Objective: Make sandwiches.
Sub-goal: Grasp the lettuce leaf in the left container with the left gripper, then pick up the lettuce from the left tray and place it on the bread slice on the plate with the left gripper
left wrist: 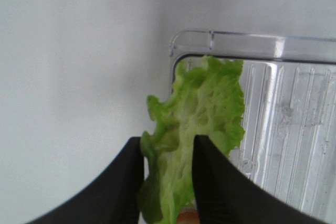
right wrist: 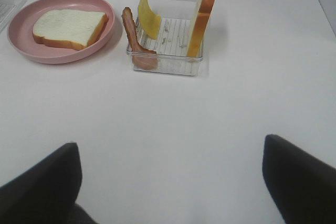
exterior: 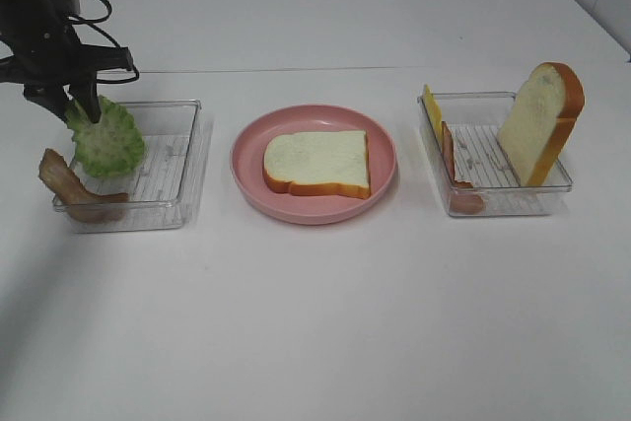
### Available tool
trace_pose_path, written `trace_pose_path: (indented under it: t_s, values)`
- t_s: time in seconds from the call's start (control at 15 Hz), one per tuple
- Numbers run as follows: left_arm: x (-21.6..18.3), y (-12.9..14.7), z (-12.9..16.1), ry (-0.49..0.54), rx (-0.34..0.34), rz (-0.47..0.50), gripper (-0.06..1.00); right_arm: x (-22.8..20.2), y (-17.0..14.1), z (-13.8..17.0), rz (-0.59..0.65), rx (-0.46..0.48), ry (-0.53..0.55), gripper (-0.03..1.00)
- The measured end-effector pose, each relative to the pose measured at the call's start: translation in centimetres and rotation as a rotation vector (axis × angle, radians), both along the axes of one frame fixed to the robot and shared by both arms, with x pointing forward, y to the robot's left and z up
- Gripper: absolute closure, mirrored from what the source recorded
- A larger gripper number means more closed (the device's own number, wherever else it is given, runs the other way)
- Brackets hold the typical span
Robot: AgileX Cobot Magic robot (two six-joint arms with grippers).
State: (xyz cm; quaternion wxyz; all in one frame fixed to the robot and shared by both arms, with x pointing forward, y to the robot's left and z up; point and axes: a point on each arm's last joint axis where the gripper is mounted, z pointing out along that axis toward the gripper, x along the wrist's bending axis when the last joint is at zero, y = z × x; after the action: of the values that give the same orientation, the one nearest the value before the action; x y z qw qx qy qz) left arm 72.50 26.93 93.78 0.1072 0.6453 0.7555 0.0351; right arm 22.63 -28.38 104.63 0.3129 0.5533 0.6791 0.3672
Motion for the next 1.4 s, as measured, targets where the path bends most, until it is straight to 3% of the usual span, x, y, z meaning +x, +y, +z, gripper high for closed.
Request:
trace_pose_path:
  t_s: [0.2,0.27,0.47,0.8,1.07,1.13,1.2,1.4]
  values:
    - [0.0,0.0,0.0,0.000,0.000,0.000,0.89,0.0,0.0,0.0,0.000,0.000,0.000,0.09]
    - [0.0,0.0,0.0,0.000,0.000,0.000,0.92,0.0,0.0,0.0,0.000,0.000,0.000,0.09]
    - [0.0,0.0,0.0,0.000,0.000,0.000,0.93,0.0,0.0,0.0,0.000,0.000,0.000,0.09]
    - [-0.4,-0.2,4.4,-0.108,-0.036,0.002,0.93,0.0,0.0,0.0,0.000,0.000,0.000,0.09]
    - [-0.3,-1.8,7.0,-0.213,-0.213,-0.019,0.94,0.0,0.0,0.0,0.000,0.000,0.000,0.09]
    - [-0.3,-2.3,7.3,-0.225,-0.279,-0.025,0.94,0.0,0.0,0.0,0.000,0.000,0.000,0.09]
    - [-0.3,-3.8,7.9,-0.248,-0.411,-0.055,0.94,0.0,0.0,0.0,0.000,0.000,0.000,0.09]
    - [-0.3,-6.8,8.5,-0.302,-0.502,-0.114,0.94,0.0,0.0,0.0,0.000,0.000,0.000,0.09]
